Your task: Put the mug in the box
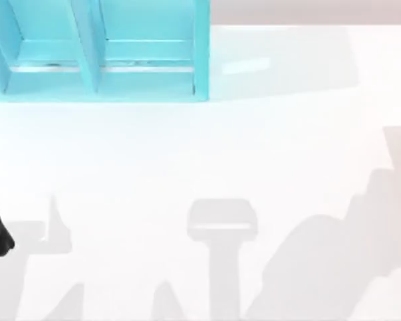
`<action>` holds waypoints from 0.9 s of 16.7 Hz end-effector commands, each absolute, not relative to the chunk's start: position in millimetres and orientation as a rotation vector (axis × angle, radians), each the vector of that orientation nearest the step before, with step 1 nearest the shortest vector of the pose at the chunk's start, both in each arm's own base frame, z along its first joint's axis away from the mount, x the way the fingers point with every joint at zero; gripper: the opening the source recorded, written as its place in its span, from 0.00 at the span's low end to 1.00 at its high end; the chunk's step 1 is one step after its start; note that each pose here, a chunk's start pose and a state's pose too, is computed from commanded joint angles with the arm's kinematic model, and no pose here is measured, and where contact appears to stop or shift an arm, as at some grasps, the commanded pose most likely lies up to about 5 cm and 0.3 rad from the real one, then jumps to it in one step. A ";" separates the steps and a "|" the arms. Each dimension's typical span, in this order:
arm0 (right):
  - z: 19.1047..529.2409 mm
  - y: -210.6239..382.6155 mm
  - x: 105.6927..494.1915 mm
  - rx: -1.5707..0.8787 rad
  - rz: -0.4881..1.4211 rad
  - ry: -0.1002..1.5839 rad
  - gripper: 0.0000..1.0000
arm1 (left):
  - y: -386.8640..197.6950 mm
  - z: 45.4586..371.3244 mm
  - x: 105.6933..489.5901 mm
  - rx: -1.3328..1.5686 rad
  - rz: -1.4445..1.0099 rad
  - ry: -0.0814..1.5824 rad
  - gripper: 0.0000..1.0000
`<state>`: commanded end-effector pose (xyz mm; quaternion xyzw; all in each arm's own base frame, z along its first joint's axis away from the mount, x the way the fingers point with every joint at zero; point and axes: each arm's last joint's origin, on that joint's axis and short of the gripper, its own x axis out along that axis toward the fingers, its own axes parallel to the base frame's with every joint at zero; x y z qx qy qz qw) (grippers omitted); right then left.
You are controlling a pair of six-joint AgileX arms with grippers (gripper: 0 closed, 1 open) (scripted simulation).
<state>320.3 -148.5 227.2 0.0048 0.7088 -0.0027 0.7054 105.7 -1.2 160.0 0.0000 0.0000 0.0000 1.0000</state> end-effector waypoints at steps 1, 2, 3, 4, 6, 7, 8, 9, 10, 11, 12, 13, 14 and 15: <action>221.4 -148.2 319.7 0.010 -0.005 1.576 0.00 | -1.2 160.0 105.7 0.000 0.000 0.000 1.00; 218.4 -148.0 319.2 0.010 -0.005 1.575 0.00 | -1.2 160.0 105.7 0.000 0.000 0.000 1.00; 217.7 -148.0 319.1 0.010 -0.005 1.575 0.00 | -1.2 160.0 105.7 0.000 0.000 0.000 1.00; 217.7 -148.0 319.1 0.010 -0.005 1.575 0.00 | -1.2 160.0 105.7 0.000 0.000 0.000 1.00; 217.7 -148.0 319.1 0.010 -0.005 1.575 0.00 | -1.2 160.0 105.7 0.000 0.000 0.000 1.00; 217.7 -148.0 319.1 0.010 -0.005 1.575 0.08 | -1.2 160.0 105.7 0.000 0.000 0.000 1.00; 217.7 -148.0 319.1 0.010 -0.005 1.575 0.15 | -1.2 160.0 105.7 0.000 0.000 0.000 1.00; 217.7 -148.0 319.1 0.010 -0.005 1.575 0.23 | -1.2 160.0 105.7 0.000 0.000 0.000 1.00; 217.7 -148.0 319.1 0.010 -0.005 1.575 0.30 | -1.2 160.0 105.7 0.000 0.000 0.000 1.00; 217.7 -148.0 319.1 0.010 -0.005 1.575 0.38 | -1.2 160.0 105.7 0.000 0.000 0.000 1.00; 217.7 -148.0 319.1 0.010 -0.005 1.575 0.45 | -1.2 160.0 105.7 0.000 0.000 0.000 1.00; 217.7 -148.0 319.1 0.010 -0.005 1.575 0.53 | -1.2 160.0 105.7 0.000 0.000 0.000 1.00; 217.7 -148.0 319.1 0.010 -0.005 1.575 0.60 | -1.2 160.0 105.7 0.000 0.000 0.000 1.00; 217.7 -148.0 319.1 0.010 -0.005 1.575 0.68 | -1.2 160.0 105.7 0.000 0.000 0.000 1.00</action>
